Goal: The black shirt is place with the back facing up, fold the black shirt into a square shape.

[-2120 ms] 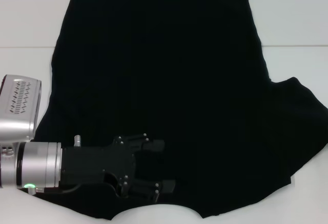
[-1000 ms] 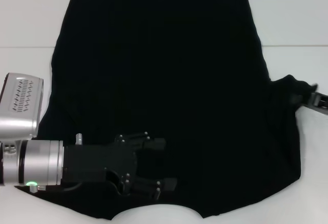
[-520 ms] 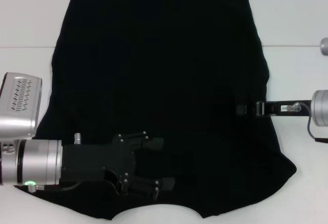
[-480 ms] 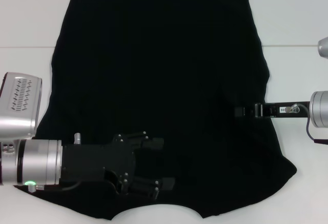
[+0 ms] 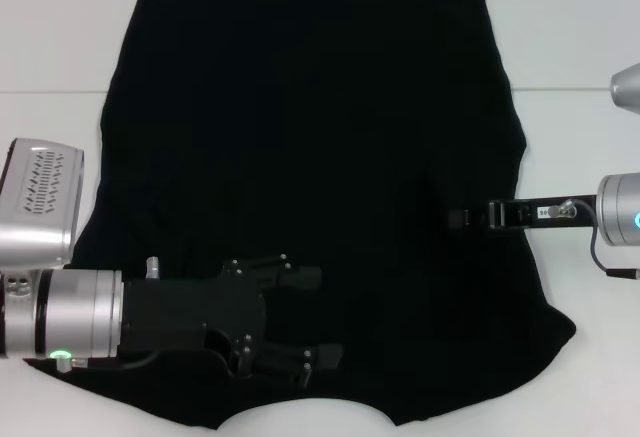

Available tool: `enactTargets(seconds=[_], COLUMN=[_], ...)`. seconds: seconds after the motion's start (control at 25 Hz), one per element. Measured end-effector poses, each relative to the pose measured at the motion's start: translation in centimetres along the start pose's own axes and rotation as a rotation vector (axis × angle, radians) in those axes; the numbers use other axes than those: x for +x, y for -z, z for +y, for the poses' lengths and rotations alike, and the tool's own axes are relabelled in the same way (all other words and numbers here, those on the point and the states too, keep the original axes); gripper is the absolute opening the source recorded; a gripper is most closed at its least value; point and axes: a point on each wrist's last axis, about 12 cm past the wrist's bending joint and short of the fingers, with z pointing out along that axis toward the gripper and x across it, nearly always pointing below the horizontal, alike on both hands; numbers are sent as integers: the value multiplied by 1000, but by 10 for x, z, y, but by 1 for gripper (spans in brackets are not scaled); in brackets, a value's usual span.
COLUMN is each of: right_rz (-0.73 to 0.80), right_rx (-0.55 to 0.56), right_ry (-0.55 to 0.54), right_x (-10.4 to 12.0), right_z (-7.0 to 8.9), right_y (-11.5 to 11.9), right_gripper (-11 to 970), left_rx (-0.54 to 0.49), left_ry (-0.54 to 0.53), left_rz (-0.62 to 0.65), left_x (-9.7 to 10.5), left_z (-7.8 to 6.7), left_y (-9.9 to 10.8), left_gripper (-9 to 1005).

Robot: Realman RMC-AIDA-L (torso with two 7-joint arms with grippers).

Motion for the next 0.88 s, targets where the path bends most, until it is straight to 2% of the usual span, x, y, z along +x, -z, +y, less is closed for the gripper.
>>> enactTargets(seconds=[0.16,0.4,0.56,0.72,0.88], right_rz=[4,-30,-68,-113,-137], right_rx=[-29,-88,-137,-191,-202], right_ry=[13,1,16,69,100], right_x=[-2,-6,-3,5,11], right_z=[4,7,10,18,23], right_y=[2,9,9,2,-8], right_gripper=[70,314,406,499,616], left_rx=[-1,-11,-56,-148,-264], left_ry=[0,19,71,187,293], left_rz=[0,-6,-14,-42,-39], left_x=[0,0,2,4,11], left_z=[0,0,4,11,12], left_y=[0,1,7,27,61], left_gripper=[949,948,948,949,949])
